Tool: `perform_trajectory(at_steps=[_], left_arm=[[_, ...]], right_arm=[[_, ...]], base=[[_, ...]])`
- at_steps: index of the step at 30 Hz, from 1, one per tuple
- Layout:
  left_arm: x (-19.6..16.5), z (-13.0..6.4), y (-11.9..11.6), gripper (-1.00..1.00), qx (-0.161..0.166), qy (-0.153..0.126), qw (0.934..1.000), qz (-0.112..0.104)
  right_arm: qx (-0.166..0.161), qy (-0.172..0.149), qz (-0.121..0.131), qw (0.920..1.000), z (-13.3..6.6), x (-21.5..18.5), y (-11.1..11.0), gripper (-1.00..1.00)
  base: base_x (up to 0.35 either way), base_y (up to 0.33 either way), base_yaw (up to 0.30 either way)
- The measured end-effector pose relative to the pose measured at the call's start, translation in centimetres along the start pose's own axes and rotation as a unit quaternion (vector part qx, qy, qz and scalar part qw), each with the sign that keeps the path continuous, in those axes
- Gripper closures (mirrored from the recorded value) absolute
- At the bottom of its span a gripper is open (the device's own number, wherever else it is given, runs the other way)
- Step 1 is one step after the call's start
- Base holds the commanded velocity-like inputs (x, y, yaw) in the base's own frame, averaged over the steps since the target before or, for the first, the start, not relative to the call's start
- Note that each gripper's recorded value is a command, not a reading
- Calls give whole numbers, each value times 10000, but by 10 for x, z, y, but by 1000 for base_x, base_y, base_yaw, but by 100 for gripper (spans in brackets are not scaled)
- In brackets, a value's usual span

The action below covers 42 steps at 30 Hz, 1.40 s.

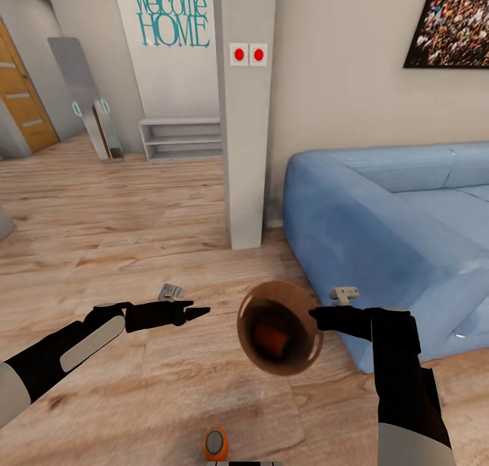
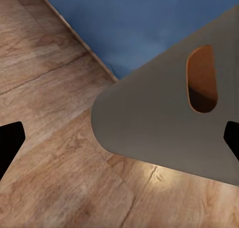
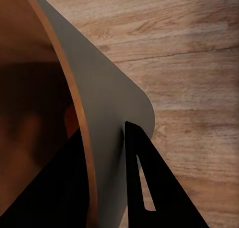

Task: Put the three can of soda from the living room inside the tash can in the kitchen.

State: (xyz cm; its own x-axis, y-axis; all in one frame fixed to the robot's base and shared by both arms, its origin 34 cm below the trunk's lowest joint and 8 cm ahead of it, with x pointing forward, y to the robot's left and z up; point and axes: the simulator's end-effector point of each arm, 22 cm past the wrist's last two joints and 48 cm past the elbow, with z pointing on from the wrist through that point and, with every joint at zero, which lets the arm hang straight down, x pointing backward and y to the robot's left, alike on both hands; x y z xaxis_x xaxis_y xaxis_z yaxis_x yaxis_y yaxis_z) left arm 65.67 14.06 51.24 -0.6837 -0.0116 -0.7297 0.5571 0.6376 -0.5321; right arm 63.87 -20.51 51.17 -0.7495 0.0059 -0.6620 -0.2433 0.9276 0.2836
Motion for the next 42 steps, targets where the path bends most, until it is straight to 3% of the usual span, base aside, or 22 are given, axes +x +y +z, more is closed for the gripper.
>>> perform_trajectory(at_steps=[12,18,42], left_arm=[[0,1,-3,-100,23,2,10000,43],[0,1,-3,-100,20,2,10000,45],[-3,0,-2,-100,-20,-17,10000,38]], right_arm=[[-14,0,-10,10000,0,0,1,100],[-190,-1,18,9998,0,0,9,100],[-167,-38,-26,9999,-4,-3,9,100]], base=[[0,0,0],[0,0,0],[0,0,0]])
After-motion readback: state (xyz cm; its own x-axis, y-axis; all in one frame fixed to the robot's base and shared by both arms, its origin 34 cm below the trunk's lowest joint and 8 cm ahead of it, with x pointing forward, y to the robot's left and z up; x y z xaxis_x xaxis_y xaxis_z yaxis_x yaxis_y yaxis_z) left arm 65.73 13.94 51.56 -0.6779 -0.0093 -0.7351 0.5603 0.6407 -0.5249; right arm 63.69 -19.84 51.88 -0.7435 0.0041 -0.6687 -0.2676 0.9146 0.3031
